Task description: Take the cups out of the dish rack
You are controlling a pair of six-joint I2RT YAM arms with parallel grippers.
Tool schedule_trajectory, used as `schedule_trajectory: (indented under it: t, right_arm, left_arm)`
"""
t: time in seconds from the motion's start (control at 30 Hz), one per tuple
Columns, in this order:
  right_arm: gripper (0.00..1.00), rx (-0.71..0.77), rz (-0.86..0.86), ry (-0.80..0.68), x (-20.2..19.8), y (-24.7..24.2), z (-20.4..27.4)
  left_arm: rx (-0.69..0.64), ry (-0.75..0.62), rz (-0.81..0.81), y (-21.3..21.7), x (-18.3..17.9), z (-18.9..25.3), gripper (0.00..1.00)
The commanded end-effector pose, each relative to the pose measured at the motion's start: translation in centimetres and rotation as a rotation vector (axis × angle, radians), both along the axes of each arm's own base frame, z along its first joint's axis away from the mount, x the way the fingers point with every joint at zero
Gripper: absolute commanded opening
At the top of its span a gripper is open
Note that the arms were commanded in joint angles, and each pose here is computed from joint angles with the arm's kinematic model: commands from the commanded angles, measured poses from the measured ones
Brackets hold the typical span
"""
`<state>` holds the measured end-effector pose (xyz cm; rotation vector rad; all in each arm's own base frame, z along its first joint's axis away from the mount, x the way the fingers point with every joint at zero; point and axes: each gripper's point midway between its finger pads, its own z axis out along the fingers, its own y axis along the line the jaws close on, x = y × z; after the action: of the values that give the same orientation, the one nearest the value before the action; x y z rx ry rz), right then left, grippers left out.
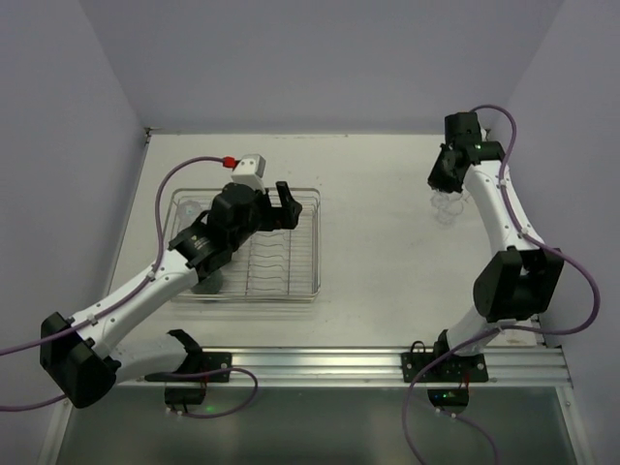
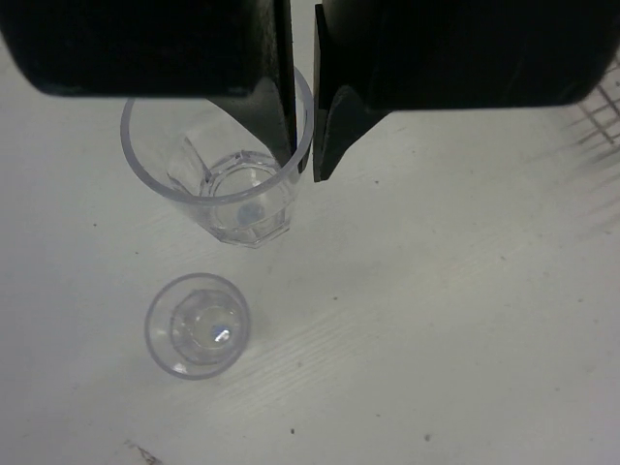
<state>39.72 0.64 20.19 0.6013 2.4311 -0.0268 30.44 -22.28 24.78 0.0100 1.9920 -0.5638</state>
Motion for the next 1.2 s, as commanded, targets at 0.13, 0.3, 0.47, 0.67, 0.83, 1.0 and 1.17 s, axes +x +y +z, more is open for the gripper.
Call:
schedule_trajectory:
  t: [0.13, 0.3, 0.47, 0.67, 0.83, 1.0, 1.17]
  right_arm:
    - [0.0, -0.183, -0.083, 0.055, 0.6, -4.4, 0.4]
    - [0.0, -0.196, -0.094, 0.063, 1.7, -5.1, 0.3]
    - [0.0, -0.198, -0.094, 0.103, 2.2, -5.4, -1.2]
    - [0.0, -0.188, -0.108, 0.122, 3.0, -6.6, -2.9]
    - [0.0, -0.174, -0.101, 0.127, 3.6, -6.9, -3.7]
    - [0.0, -0.155, -0.086, 0.146, 4.1, -6.5, -5.1]
    - [0.0, -0.147, -0.084, 0.148, 4.3, -6.4, -5.5]
  left_arm:
    - [0.003, -0.022, 0.019, 0.2, 0.7, -0.4, 1.0]
    - [0.024, -0.022, 0.013, 0.1, 1.0, -1.1, 1.0]
    - [0.028, -0.014, 0.004, -0.1, 1.3, -1.8, 1.0]
    - [0.026, -0.016, -0.013, -0.4, 1.6, -1.7, 1.0]
    - [0.031, -0.017, -0.011, -0.2, 1.7, -1.8, 1.0]
    - [0.031, -0.014, -0.015, -0.3, 1.8, -2.0, 1.0]
    - [0.033, -0.011, -0.016, -0.2, 1.9, -2.2, 1.0]
